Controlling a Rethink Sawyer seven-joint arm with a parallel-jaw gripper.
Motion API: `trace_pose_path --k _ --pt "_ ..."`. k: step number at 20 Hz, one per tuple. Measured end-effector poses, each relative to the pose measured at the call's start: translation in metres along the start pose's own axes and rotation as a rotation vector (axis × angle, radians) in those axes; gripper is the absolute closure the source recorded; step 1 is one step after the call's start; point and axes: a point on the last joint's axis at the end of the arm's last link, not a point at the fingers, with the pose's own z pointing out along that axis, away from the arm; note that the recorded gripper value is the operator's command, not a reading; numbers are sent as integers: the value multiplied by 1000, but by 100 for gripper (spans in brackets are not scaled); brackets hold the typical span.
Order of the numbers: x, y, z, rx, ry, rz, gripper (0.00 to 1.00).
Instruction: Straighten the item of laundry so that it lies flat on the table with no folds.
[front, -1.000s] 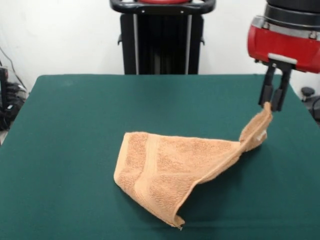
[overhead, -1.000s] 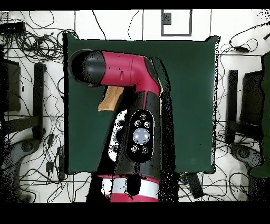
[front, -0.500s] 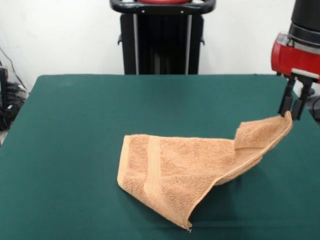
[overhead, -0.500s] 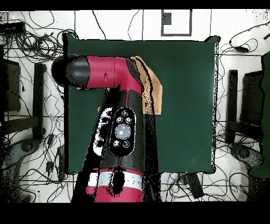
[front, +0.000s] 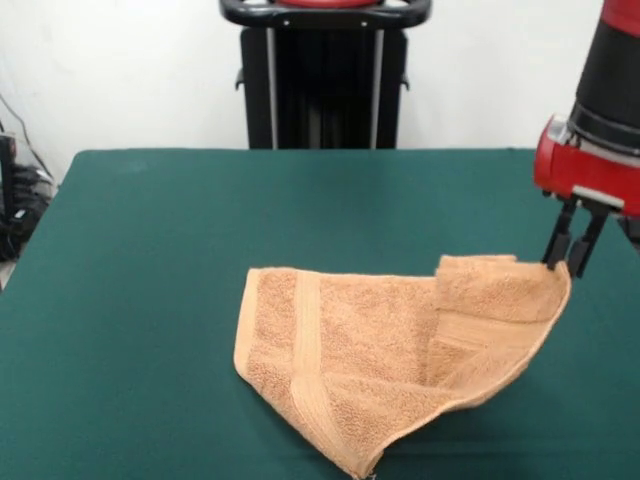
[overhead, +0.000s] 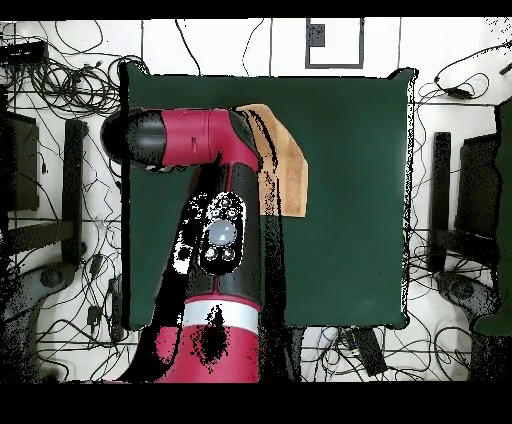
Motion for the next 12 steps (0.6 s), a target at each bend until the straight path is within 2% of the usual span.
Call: trace_pose_path --k 1,7,10,12 --pt "1 0 9 7 6 -3 100" --pt "5 -2 24 21 19 -7 100" --pt "0 -6 22 19 18 2 100" --pt "-14 -13 8 7 5 21 100"
